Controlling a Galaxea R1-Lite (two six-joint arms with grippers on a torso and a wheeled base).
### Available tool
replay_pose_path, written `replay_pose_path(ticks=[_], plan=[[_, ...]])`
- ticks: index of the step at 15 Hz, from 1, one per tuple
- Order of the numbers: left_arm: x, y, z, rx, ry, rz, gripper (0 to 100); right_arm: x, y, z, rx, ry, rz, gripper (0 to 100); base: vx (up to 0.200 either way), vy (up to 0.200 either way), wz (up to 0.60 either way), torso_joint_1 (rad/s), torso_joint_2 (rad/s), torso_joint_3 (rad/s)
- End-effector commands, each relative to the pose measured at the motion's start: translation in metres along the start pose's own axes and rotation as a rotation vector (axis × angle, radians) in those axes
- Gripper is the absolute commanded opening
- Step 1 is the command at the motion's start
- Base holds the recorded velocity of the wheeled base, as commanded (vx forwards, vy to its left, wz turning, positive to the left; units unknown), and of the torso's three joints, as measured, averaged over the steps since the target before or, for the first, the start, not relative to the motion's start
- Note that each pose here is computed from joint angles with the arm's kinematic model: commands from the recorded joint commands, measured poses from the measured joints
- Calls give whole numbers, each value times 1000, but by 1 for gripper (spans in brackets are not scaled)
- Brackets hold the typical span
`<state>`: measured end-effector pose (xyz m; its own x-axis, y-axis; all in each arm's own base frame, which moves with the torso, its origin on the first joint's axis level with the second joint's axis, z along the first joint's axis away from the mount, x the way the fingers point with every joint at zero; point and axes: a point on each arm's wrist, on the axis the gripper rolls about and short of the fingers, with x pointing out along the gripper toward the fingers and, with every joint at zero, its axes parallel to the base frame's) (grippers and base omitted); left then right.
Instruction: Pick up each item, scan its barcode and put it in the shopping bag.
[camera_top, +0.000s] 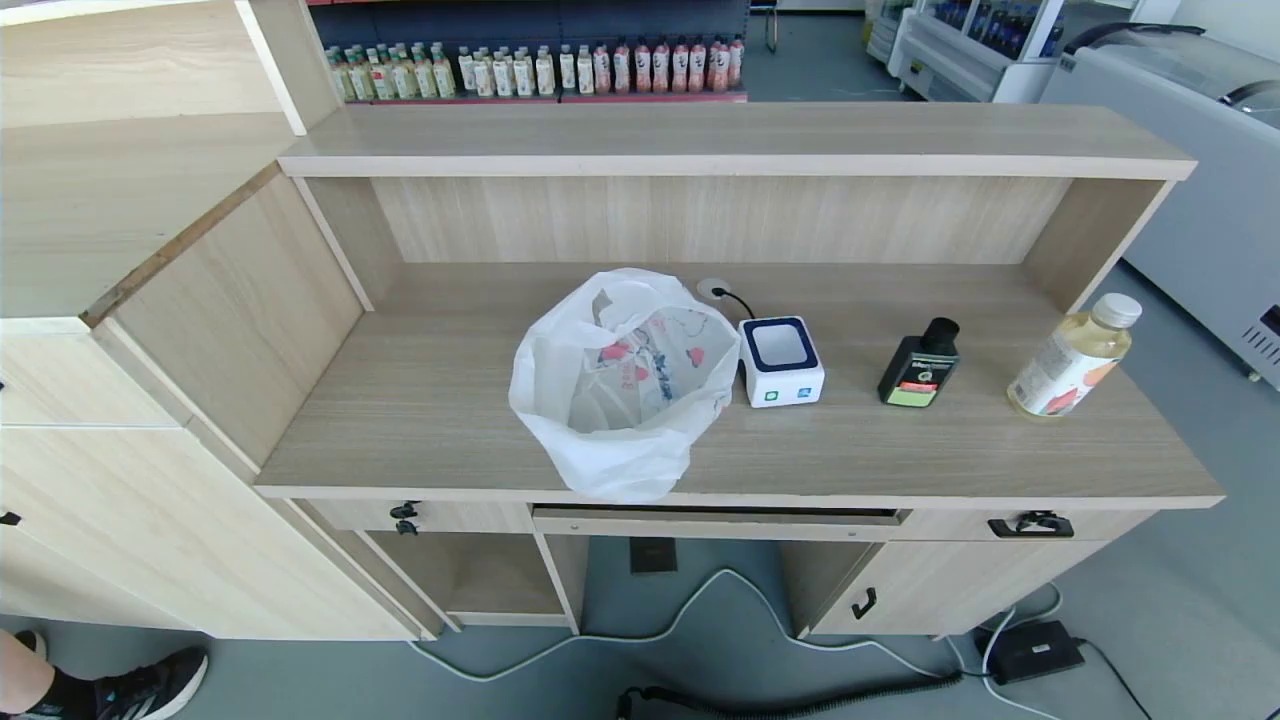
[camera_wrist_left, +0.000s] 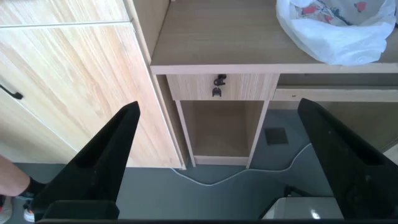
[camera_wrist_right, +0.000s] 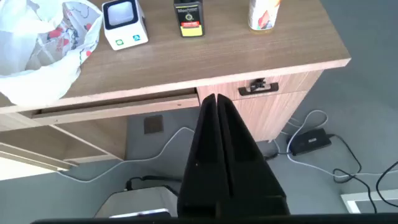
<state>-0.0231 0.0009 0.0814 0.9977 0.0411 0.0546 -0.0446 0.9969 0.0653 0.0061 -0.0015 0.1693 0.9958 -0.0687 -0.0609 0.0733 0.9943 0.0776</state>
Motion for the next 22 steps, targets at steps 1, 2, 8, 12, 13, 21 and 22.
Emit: replay_pose_path(ticks=[1, 2, 8, 12, 13, 21, 22], plan=[[0, 0, 0, 0, -1, 0, 100, 92, 11, 68, -10, 122, -10, 0, 0, 0, 0, 0, 0, 0], [0, 0, 0, 0, -1, 0, 100, 106, 12, 69, -21, 115, -6, 100, 0, 0, 0, 0, 0, 0], [0, 0, 0, 0, -1, 0, 100, 218, -11, 55, -147, 200, -101, 100, 0, 0, 0, 0, 0, 0], [0, 0, 0, 0, -1, 0, 100, 279, -33, 27, -226, 251, -82, 100, 0, 0, 0, 0, 0, 0], [0, 0, 0, 0, -1, 0, 100, 290, -38, 23, -236, 245, -94, 100, 0, 0, 0, 0, 0, 0], [0, 0, 0, 0, -1, 0, 100, 343, -46, 13, -252, 211, -56, 100, 0, 0, 0, 0, 0, 0], [0, 0, 0, 0, -1, 0, 100, 347, -46, 11, -252, 214, -54, 100, 0, 0, 0, 0, 0, 0]])
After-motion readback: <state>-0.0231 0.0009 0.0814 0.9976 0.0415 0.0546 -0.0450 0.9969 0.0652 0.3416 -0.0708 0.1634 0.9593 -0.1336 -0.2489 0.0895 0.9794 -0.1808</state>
